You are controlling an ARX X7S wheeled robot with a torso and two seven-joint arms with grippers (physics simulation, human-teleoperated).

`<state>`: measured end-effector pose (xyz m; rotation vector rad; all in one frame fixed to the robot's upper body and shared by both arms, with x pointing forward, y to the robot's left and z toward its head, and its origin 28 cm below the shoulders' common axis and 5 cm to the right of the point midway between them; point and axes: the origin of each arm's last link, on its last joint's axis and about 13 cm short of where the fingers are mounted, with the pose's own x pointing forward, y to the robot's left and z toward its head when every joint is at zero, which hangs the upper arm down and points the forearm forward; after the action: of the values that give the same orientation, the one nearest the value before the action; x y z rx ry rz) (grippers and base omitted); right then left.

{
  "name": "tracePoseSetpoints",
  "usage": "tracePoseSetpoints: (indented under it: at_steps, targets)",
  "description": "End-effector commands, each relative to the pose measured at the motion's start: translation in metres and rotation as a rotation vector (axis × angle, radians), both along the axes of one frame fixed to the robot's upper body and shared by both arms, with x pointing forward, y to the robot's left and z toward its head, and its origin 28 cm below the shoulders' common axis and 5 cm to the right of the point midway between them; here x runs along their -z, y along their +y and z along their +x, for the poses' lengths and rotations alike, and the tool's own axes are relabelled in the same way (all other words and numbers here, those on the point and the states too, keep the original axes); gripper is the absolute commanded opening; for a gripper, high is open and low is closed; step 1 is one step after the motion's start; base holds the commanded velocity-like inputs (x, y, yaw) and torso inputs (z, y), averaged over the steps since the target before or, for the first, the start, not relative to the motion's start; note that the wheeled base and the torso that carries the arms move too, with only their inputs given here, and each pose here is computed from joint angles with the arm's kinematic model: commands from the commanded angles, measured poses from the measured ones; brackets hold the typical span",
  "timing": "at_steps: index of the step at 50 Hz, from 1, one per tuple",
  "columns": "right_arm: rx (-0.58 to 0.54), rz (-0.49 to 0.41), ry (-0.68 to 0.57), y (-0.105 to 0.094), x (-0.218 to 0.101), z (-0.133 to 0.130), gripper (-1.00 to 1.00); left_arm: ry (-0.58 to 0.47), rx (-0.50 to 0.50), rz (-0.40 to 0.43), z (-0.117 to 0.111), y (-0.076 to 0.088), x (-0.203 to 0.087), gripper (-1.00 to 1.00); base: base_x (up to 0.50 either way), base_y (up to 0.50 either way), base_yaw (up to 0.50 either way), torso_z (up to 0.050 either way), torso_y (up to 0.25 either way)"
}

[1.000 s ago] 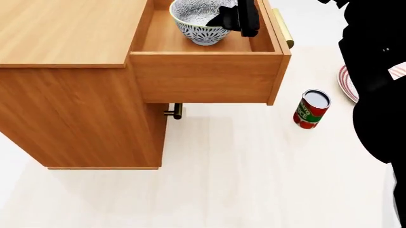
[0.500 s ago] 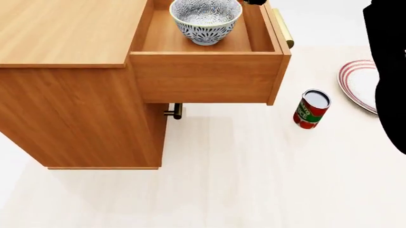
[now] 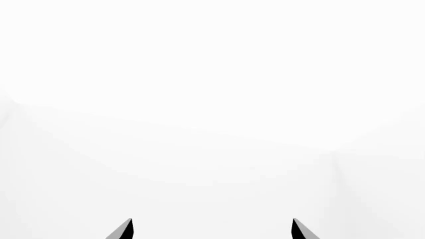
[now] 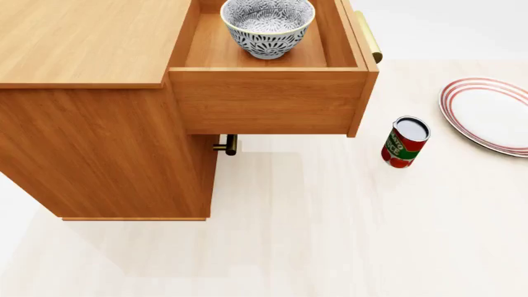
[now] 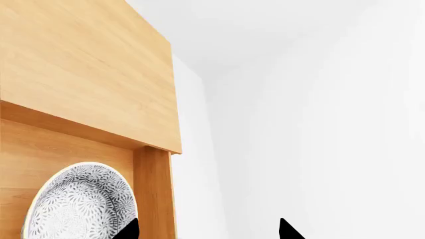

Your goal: Put the bowl in the top drawer of the cabinet.

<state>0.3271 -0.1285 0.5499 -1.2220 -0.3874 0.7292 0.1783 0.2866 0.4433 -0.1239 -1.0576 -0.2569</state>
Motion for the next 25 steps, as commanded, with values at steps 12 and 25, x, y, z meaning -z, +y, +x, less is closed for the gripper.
tracePoseSetpoints:
  at_steps: [12, 25]
  targets:
    - [0.009, 0.255, -0.267, -0.028, 0.059, -0.074, 1.0, 0.005, -0.031, 0.009, 0.001, -0.004, -0.002, 1.0, 0.0, 0.0, 0.0, 0.0, 0.0]
    - [0.067, 0.605, -0.39, -0.049, 0.11, -0.113, 1.0, 0.012, -0.045, -0.016, 0.009, -0.001, 0.004, 1.0, 0.0, 0.0, 0.0, 0.0, 0.0]
